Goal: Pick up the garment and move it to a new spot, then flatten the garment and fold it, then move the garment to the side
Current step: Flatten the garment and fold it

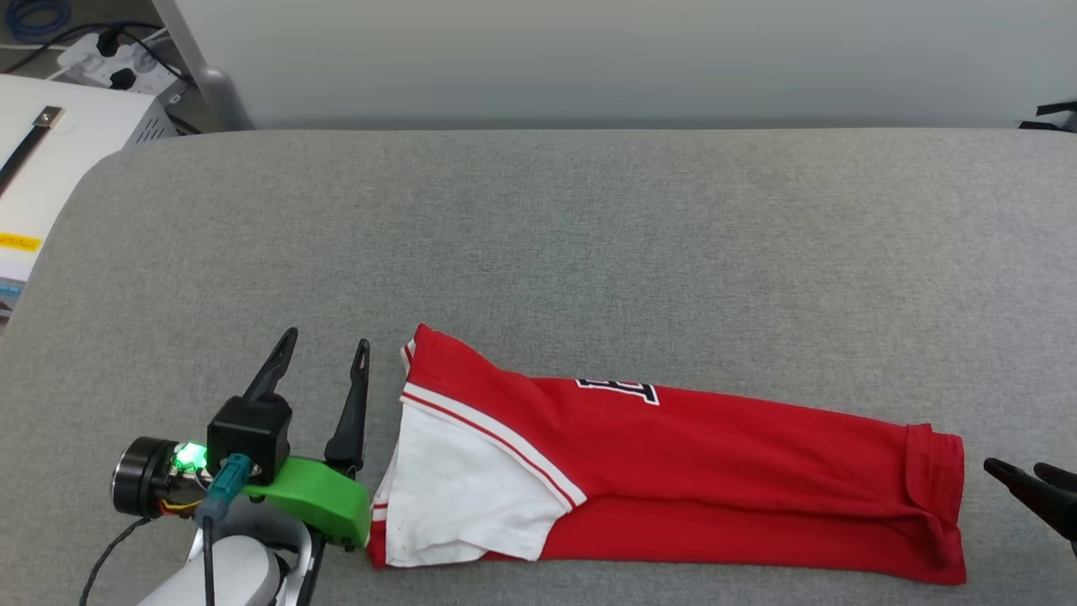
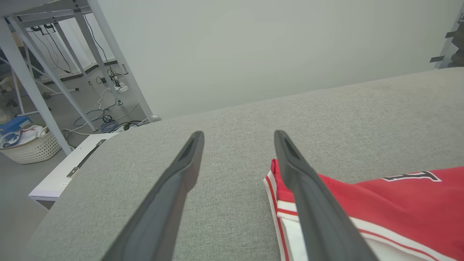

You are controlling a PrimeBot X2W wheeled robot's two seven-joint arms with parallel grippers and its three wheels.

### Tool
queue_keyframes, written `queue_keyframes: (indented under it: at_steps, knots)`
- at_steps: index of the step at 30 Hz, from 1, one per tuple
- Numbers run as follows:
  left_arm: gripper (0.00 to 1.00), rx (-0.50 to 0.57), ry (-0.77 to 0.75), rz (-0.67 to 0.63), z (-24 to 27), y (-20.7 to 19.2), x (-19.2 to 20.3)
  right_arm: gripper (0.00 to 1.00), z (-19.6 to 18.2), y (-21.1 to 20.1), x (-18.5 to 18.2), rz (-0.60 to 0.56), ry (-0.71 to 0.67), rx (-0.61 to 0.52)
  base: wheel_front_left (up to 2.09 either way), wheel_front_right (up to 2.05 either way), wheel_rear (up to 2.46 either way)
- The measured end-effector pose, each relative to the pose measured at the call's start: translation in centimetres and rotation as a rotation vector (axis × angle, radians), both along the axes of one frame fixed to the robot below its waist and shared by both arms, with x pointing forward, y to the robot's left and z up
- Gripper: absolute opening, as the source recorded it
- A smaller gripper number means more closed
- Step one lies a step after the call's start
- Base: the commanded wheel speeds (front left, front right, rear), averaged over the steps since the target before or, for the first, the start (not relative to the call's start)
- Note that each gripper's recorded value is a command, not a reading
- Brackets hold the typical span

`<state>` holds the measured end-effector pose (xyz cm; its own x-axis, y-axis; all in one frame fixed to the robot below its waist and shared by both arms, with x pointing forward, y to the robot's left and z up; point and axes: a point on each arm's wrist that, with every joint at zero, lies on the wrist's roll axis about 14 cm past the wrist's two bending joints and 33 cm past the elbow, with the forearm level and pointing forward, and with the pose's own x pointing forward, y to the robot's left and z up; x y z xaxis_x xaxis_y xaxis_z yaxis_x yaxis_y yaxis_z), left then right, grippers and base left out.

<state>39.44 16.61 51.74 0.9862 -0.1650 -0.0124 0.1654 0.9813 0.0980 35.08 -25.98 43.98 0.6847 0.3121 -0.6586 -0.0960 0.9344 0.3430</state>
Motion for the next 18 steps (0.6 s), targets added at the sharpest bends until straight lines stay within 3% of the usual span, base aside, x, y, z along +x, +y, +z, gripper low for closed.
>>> queue_keyframes:
  at_steps: [7,18]
  knots:
    - [1.0,-0.011,-0.022,0.058,-0.6,1.2,0.0,1.0,-3.6,1.2,-0.2,-0.003,0.135,0.039,0.0,0.0,0.0]
    - [1.0,-0.002,-0.049,0.146,-1.4,2.9,0.2,1.0,-6.8,5.5,0.9,0.067,0.217,0.104,0.0,0.0,0.0]
